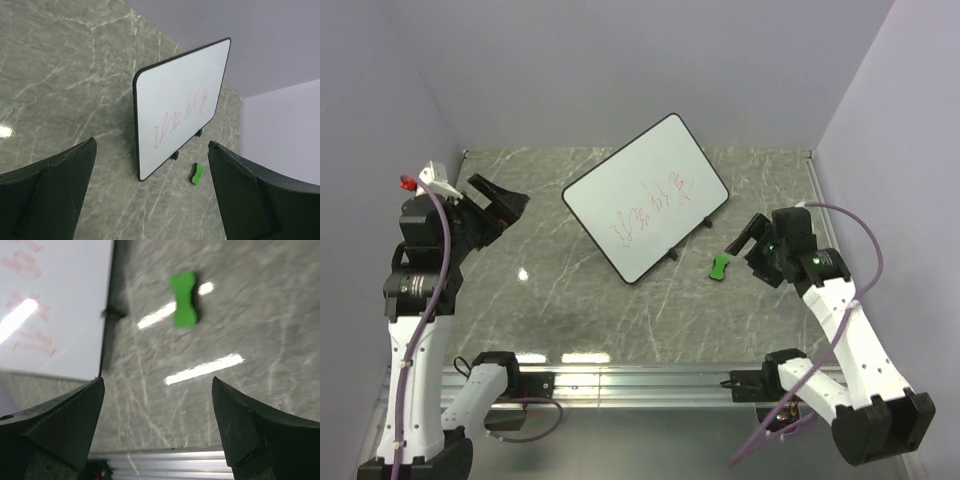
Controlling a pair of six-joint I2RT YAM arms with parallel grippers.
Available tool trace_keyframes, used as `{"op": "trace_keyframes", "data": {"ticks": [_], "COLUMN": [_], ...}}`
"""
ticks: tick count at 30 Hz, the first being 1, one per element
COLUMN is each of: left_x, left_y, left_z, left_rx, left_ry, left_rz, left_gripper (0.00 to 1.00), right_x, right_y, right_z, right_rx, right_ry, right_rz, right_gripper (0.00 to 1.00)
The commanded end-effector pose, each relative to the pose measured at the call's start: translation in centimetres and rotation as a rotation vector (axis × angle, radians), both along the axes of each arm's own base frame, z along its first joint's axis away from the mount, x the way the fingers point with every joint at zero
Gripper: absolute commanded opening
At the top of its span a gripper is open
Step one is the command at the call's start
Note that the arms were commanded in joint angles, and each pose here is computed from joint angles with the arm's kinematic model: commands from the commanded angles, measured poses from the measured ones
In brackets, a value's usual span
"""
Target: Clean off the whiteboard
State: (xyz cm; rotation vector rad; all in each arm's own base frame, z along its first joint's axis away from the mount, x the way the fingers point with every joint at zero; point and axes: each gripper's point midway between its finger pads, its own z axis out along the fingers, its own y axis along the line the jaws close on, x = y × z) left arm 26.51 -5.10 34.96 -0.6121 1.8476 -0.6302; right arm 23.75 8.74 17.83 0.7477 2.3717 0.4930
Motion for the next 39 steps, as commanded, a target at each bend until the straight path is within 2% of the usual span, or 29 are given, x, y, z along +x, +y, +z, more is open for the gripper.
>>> {"op": "trace_keyframes", "data": {"ticks": [1, 4, 10, 17, 22, 32, 39], "left_x": [-1.8, -2.2, -2.1, -0.9, -0.3, -0.1, -0.4], "left_y": [-0.6, -0.7, -1.5, -2.4, -2.8, -2.4, -2.1], "left_z": [-1.6, -3.0, -3.3, -2.7, -2.9, -3.1, -4.9], "left_rx": [0.006, 0.003, 0.023, 0.046, 0.059, 0.081, 0.084], "left_ry": [0.041, 0.076, 0.096, 0.11, 0.125, 0.138, 0.187], "left_rz": [-0.04, -0.046, -0.076, -0.112, -0.125, -0.106, -0.091], "left_gripper": [0.99, 0.99, 0.99, 0.99, 0.98, 0.98, 0.96], "right_x": [1.5, 2.7, 4.3, 6.9, 8.7, 9.1, 8.1], "right_y": [-2.9, -3.2, -2.4, -0.2, 1.6, 0.0, 0.2], "right_z": [-1.0, -3.1, -7.7, -9.6, -10.6, -12.4, -15.0], "right_rx": [-0.099, -0.137, -0.158, -0.166, -0.24, -0.354, -0.349], "right_ry": [0.059, 0.14, 0.271, 0.286, 0.317, 0.384, 0.435], "right_rz": [-0.094, -0.089, -0.046, 0.048, 0.118, 0.104, 0.137], "right_gripper": [0.93, 0.87, 0.86, 0.85, 0.85, 0.83, 0.68]}}
